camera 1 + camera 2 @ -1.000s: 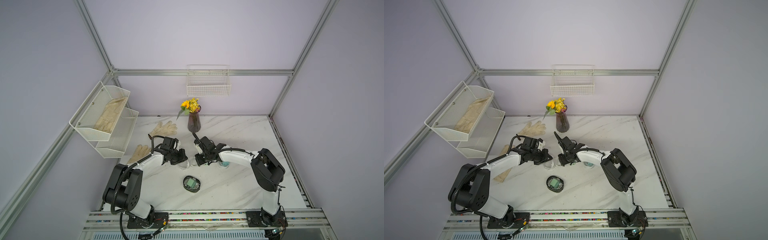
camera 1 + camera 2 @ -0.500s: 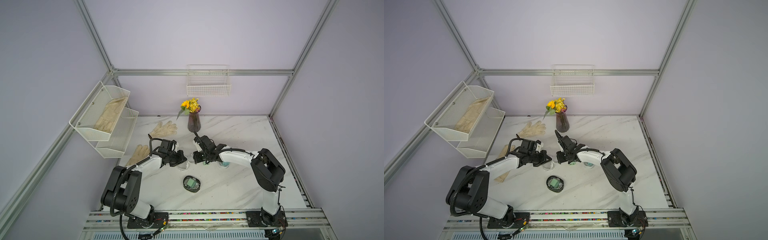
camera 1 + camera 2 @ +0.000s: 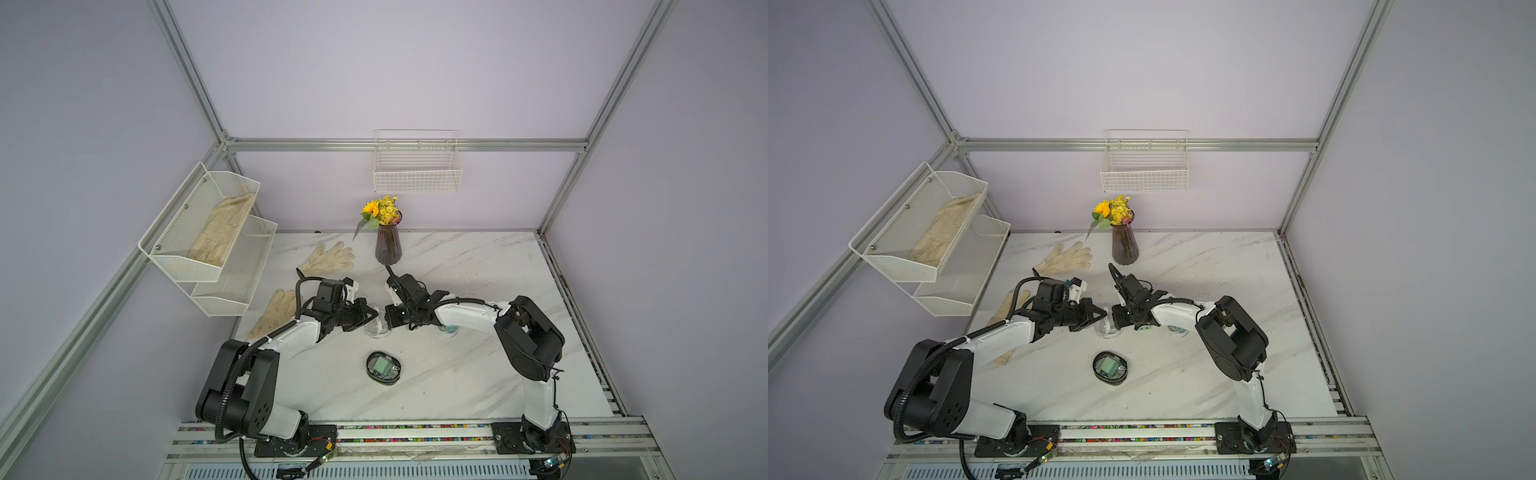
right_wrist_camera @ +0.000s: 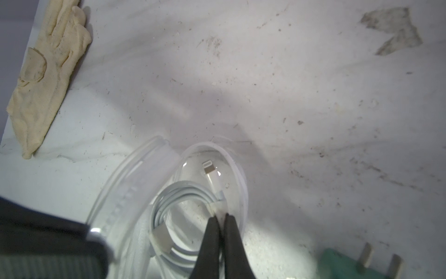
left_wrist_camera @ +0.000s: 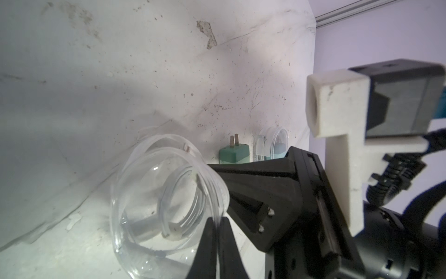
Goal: Pack away charging kits
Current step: Place the charging cable in the storage bag, then pick up the plug from the center of the board, then place the storage bag at the center of the board.
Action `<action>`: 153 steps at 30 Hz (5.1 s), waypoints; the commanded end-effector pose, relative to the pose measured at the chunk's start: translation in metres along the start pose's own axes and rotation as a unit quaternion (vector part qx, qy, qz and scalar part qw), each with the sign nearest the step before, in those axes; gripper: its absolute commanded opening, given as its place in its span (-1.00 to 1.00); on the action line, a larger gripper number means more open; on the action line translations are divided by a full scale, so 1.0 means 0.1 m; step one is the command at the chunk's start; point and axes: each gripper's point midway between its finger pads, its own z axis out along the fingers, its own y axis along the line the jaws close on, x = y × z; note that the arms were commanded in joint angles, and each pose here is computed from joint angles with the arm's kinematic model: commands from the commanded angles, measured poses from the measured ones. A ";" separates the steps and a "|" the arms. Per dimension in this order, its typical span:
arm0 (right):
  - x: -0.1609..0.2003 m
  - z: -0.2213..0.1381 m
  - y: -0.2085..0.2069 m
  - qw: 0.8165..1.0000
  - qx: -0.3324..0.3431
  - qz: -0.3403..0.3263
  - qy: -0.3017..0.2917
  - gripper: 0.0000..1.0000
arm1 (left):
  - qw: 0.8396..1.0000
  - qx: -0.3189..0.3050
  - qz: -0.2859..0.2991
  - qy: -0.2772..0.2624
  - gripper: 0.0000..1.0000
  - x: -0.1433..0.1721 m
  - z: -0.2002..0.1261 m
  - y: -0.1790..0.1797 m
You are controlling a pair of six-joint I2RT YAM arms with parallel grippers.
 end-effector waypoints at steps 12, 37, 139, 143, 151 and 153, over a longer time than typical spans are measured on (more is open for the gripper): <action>0.06 0.13 -0.03 1.000 0.017 0.024 0.000 -1.00 | 0.999 0.023 -0.007 -0.032 -1.00 0.02 -0.01 0.06; -0.39 -0.55 0.22 0.994 -0.024 0.030 -0.098 -0.07 | 0.999 0.006 0.007 -0.035 -1.00 -0.01 0.01 0.08; -0.11 0.03 0.22 0.997 -0.062 0.051 -0.019 -0.17 | 0.997 0.054 0.020 -0.055 -1.00 -0.05 0.05 -0.09; -0.11 0.04 0.25 0.997 -0.060 0.042 -0.015 -0.07 | 0.997 0.052 0.029 -0.052 -1.00 -0.07 0.08 -0.11; -0.35 -0.40 0.44 0.994 -0.087 0.030 -0.064 0.42 | 0.997 0.046 0.043 -0.042 -1.00 -0.08 0.14 -0.15; -0.36 -0.49 0.45 0.994 -0.085 0.020 -0.069 0.42 | 0.997 0.046 0.046 -0.037 -1.00 -0.07 0.16 -0.15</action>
